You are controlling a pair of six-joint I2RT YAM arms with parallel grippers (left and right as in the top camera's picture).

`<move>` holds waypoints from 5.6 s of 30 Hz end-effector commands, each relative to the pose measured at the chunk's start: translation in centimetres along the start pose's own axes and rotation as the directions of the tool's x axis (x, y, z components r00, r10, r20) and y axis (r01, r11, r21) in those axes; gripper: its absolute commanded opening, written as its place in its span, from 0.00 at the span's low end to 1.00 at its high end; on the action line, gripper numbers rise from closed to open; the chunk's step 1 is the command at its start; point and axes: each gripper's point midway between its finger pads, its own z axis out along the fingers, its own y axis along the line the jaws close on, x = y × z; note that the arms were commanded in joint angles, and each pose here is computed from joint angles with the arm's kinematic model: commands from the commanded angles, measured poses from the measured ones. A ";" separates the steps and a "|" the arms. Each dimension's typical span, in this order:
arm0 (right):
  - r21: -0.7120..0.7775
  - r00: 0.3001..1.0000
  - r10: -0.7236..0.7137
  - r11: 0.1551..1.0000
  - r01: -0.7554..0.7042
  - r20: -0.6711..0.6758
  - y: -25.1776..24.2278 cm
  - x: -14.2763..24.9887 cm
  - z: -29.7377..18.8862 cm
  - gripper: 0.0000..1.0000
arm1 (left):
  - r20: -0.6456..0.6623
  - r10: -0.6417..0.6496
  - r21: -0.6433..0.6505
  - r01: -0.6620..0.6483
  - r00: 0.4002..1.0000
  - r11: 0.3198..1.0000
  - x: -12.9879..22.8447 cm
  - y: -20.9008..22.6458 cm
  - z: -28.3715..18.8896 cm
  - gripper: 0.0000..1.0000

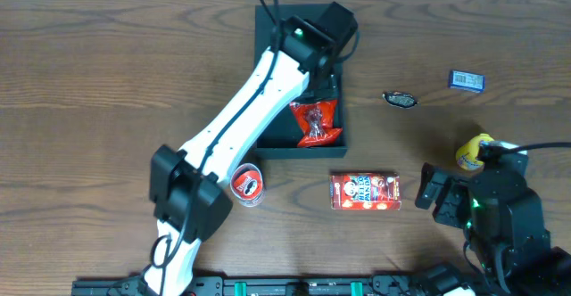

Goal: Pack container
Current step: 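Open the left gripper to release the bag inside the box, then move the left gripper back toward the red-lidded can, then grasp the red-lidded can with the left gripper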

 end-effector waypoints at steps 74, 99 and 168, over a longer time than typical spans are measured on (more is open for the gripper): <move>0.034 1.000 -0.008 0.999 0.008 0.001 -0.6 0.2 0.1 0.99 | 0.298 0.210 -0.045 -0.206 0.931 0.977 21.8 13.4 6.5 0.95; 0.034 1.000 -0.006 0.999 0.006 0.009 -0.6 0.0 0.1 0.99 | 0.350 0.162 -0.057 -0.151 0.923 0.987 16.8 12.0 10.3 0.95; 0.034 1.000 -0.005 0.999 0.005 0.009 -0.5 0.0 0.1 0.99 | 0.374 0.149 -0.053 -0.140 0.915 0.989 15.4 11.5 11.2 0.65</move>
